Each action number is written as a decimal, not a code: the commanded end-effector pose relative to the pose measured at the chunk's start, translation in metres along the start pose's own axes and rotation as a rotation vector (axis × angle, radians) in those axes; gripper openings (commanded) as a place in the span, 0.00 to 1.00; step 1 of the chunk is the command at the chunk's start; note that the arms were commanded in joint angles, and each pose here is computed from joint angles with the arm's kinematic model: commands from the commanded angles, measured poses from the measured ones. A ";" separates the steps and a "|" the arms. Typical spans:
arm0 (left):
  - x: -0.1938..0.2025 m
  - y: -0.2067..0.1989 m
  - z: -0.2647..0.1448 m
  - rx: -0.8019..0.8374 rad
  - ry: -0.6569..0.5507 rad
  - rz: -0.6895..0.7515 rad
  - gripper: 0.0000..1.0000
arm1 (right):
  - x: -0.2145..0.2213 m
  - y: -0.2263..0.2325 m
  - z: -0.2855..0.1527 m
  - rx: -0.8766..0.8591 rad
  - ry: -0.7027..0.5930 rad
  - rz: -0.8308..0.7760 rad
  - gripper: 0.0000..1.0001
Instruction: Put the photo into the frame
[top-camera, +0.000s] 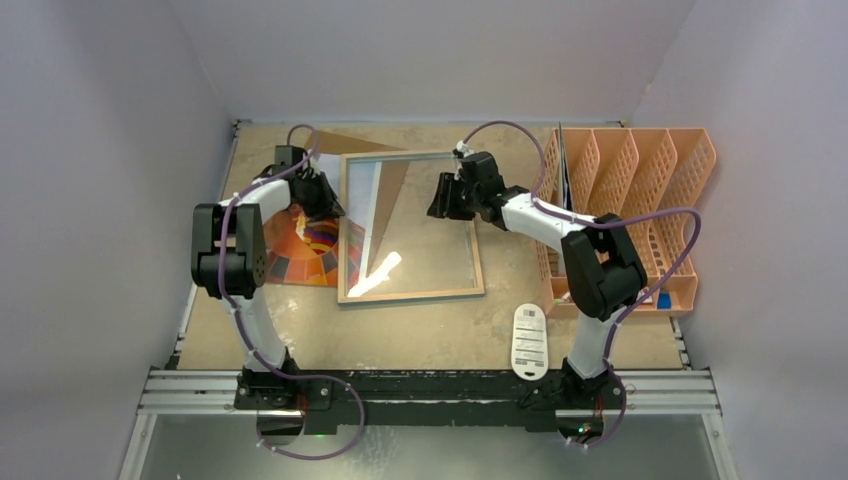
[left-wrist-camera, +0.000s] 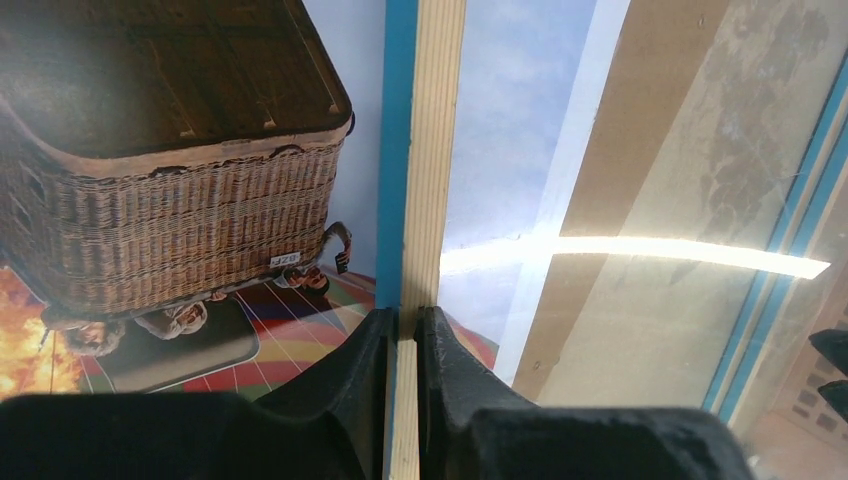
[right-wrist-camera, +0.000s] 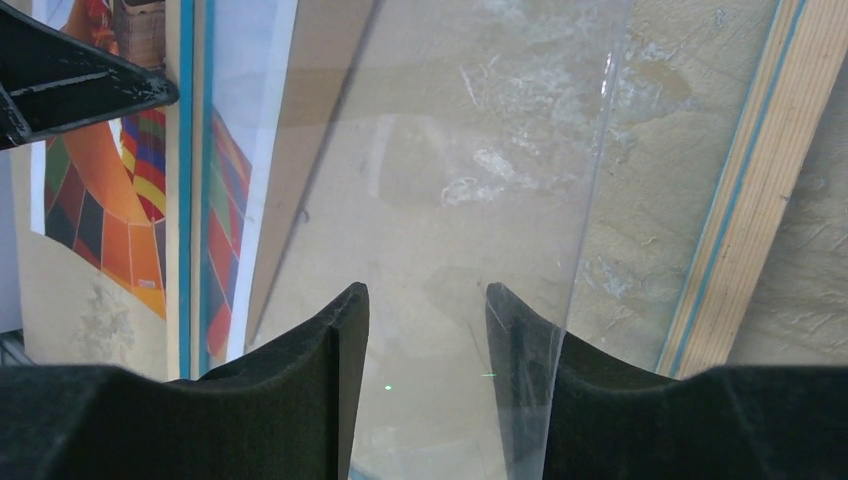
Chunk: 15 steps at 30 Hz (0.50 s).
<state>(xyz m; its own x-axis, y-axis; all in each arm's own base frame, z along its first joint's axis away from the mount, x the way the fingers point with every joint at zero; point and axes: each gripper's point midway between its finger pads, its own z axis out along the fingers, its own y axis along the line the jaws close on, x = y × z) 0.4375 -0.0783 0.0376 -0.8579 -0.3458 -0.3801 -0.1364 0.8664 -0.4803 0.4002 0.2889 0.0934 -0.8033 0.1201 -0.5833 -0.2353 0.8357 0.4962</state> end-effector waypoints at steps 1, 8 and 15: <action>0.027 0.017 0.007 -0.071 0.070 -0.001 0.12 | -0.019 0.022 -0.010 -0.041 -0.044 -0.035 0.49; 0.029 0.012 0.009 -0.068 0.072 0.040 0.24 | -0.017 0.022 -0.008 -0.050 -0.043 -0.043 0.49; 0.025 0.003 0.011 -0.034 0.052 0.050 0.34 | -0.012 0.016 -0.003 -0.031 -0.023 -0.029 0.44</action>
<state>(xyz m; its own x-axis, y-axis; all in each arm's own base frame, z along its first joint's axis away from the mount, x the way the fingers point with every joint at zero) 0.4362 -0.0850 0.0342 -0.8596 -0.3180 -0.4000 -0.1140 0.8824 -0.4565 0.3988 0.2878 0.0918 -0.8072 0.1147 -0.5791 -0.2336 0.8388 0.4918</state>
